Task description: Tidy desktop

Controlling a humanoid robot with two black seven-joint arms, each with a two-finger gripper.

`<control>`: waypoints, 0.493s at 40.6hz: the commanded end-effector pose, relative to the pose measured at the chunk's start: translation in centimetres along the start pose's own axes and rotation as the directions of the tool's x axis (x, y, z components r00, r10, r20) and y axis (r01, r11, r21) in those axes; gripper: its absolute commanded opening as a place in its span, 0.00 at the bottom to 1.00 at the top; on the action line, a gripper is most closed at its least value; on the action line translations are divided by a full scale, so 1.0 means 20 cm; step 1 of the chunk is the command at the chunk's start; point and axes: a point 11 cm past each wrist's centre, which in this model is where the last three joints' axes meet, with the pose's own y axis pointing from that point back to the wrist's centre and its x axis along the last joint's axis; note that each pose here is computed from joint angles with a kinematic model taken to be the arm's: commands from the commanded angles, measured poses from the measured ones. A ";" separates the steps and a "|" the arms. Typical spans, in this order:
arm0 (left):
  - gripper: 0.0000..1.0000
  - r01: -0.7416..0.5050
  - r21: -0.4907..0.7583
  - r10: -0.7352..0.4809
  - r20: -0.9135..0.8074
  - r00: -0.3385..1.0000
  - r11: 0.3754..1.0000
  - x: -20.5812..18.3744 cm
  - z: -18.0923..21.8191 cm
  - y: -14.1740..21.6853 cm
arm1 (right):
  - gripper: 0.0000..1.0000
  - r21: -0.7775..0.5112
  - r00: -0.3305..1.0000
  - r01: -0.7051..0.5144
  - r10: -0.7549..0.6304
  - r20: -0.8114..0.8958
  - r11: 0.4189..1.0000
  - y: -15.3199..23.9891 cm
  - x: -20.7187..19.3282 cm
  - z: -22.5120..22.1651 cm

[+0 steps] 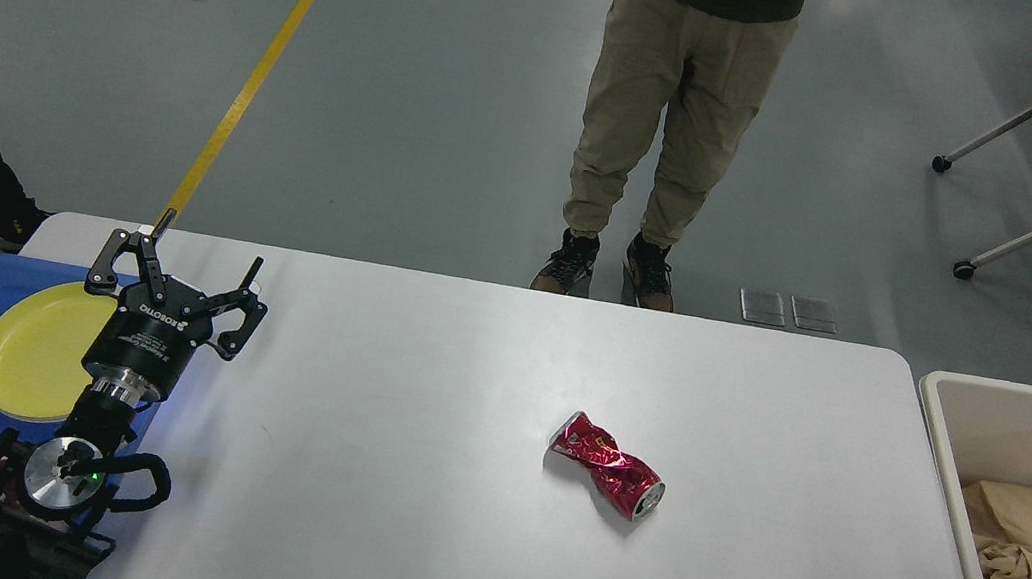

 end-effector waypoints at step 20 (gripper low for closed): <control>0.96 0.000 0.001 0.000 -0.001 1.000 1.000 0.00 0.00 0.00 | 1.00 0.006 0.997 -0.073 0.073 0.012 0.997 0.00 0.00 -0.02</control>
